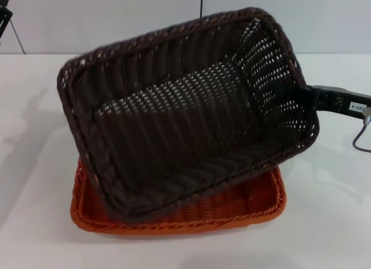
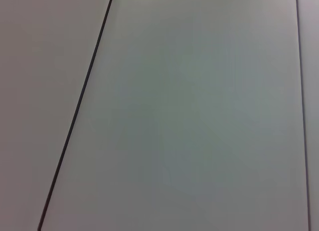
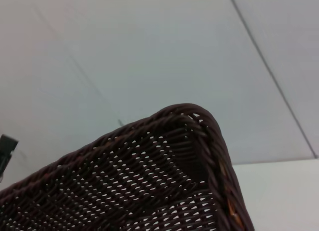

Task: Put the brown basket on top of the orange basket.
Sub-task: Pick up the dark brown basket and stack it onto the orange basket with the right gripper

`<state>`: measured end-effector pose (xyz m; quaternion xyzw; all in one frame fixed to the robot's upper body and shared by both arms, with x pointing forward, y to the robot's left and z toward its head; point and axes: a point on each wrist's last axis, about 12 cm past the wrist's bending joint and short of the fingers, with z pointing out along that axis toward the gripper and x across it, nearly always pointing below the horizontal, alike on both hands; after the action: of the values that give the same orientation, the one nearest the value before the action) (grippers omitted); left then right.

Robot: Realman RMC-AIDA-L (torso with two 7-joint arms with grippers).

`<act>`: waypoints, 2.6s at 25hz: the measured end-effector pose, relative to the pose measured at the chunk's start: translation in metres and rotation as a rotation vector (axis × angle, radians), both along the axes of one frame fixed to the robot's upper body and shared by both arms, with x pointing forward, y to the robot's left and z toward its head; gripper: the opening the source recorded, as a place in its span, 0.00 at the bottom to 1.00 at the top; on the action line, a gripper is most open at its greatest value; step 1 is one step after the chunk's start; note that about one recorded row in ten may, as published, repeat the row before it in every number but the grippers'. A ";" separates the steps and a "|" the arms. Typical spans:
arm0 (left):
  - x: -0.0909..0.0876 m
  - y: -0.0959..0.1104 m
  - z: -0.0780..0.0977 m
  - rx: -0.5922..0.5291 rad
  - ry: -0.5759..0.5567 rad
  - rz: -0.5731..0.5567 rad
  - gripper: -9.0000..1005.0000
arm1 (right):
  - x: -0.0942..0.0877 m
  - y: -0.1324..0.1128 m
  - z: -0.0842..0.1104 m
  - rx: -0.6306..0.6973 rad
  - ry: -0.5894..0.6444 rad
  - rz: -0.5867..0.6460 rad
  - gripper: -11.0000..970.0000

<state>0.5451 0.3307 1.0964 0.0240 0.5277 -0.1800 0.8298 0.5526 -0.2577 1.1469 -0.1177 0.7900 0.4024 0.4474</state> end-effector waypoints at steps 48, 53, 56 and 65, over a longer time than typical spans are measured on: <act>-0.004 0.003 -0.003 0.002 0.012 0.008 0.80 | -0.031 0.038 -0.016 -0.026 -0.006 0.187 0.27; -0.002 0.003 -0.003 0.003 0.020 0.011 0.79 | -0.034 0.039 -0.011 -0.031 -0.031 0.221 0.29; -0.002 0.003 -0.003 0.004 0.022 0.009 0.79 | -0.036 0.039 -0.008 -0.027 -0.040 0.236 0.32; -0.002 0.004 -0.003 -0.004 0.023 0.011 0.79 | -0.043 0.037 0.011 -0.009 -0.093 0.312 0.53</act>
<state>0.5427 0.3348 1.0930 0.0173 0.5369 -0.1770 0.8247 0.5098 -0.2207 1.1577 -0.2593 0.7425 0.4575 0.4150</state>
